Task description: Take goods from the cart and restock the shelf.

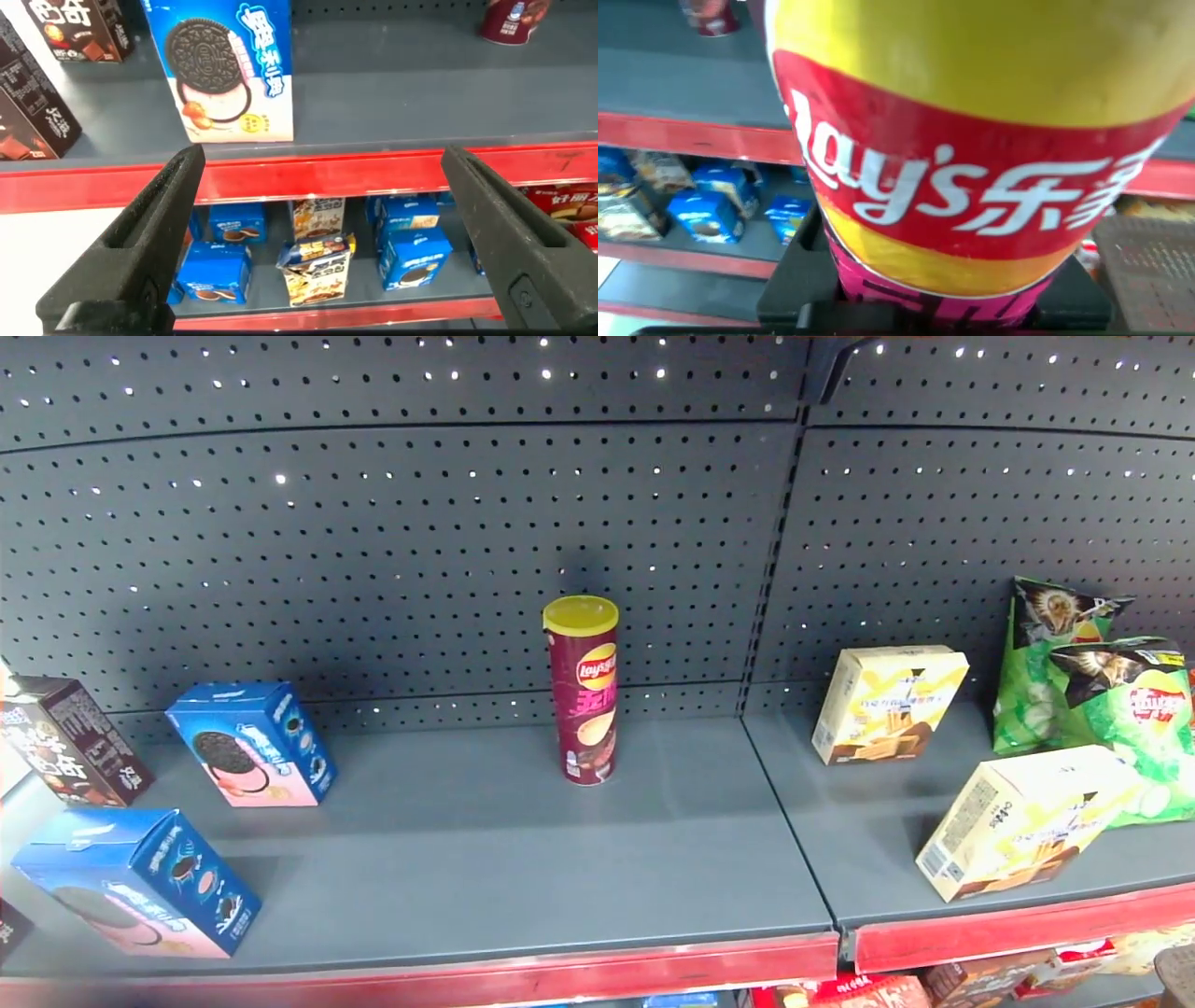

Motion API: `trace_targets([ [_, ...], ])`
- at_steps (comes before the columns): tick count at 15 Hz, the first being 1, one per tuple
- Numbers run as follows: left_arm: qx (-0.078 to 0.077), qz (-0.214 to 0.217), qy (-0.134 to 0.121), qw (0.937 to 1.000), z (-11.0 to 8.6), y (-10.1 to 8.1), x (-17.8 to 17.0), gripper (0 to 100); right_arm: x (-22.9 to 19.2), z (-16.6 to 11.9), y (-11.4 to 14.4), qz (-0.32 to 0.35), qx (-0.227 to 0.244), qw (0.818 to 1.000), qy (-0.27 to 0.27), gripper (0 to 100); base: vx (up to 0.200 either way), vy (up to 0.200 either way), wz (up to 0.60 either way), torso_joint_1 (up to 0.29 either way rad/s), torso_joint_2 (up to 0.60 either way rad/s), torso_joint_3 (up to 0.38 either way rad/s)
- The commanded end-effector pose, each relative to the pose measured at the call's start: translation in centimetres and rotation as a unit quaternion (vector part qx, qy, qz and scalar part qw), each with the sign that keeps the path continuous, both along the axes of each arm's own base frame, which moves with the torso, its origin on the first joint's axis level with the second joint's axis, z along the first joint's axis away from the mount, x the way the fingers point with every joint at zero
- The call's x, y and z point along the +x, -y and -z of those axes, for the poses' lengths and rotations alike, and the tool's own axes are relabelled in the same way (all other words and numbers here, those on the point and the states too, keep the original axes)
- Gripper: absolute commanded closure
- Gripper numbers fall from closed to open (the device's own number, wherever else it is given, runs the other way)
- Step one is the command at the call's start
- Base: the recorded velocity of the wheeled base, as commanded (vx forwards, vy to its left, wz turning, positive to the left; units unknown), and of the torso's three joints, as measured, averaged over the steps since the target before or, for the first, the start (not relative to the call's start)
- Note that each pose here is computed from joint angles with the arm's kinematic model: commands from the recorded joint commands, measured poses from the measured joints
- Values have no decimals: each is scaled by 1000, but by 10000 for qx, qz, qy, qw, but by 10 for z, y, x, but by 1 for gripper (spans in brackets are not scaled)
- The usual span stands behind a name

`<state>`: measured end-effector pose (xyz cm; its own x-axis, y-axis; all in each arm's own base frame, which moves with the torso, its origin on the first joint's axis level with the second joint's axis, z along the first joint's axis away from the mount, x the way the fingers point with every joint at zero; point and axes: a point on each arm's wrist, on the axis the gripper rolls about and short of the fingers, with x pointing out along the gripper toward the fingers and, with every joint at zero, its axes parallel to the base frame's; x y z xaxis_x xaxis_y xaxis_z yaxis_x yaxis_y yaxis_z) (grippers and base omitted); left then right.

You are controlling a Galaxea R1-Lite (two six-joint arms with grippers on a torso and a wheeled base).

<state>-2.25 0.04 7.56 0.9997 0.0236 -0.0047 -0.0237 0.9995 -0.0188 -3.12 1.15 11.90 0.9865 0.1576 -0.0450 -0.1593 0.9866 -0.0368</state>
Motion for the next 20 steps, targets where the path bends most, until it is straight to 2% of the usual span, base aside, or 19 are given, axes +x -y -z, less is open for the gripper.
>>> trace_targets([
  [1, -5, 3, -7, 10000, 0, 0, 0, 0, 0, -2, 0, 93, -2, 10000, 21, 100, 0, 0, 0, 0, 0, 0],
  [9, 10, 3, 0, 10000, 0, 0, 0, 0, -2, -6, -1, -25, -53, 10000, 53, 100, 0, 0, 0, 0, 0, 0],
  [14, 94, 112, -93, 9999, -1, 0, 1, 0, -8, -6, -3, 94, 1, 9993, -375, 100, 0, 0, 0, 0, 0, 0],
  [15, 177, 191, -177, 9995, -1, 0, 2, 0, -10, -6, -4, 101, 21, 9988, -488, 100, 0, 0, 0, 0, 0, 0],
  [16, 177, 191, -177, 9995, -1, 0, 2, 0, -10, -6, -4, 101, 21, 9988, -488, 100, 0, 0, 0, 0, 0, 0],
  [17, 388, 420, -238, 9981, -2, 1, 4, 0, -10, -9, -4, 344, -4, 9982, -495, 100, 0, 0, 0, 0, 0, 0],
  [18, 388, 358, -210, 9984, -5, 1, 3, 0, -9, -10, -5, 558, -6, 9973, -474, 100, 0, 0, 0, 0, 0, 0],
  [19, 383, 429, -54, 9983, -38, 1, 1, 0, -9, -10, -6, 673, 0, 9966, -474, 100, 0, 0, 0, 0, 0, 0],
  [20, 383, 429, -54, 9983, -38, 1, 1, 0, -9, -10, -6, 673, 0, 9966, -474, 100, 0, 0, 0, 0, 0, 0],
])
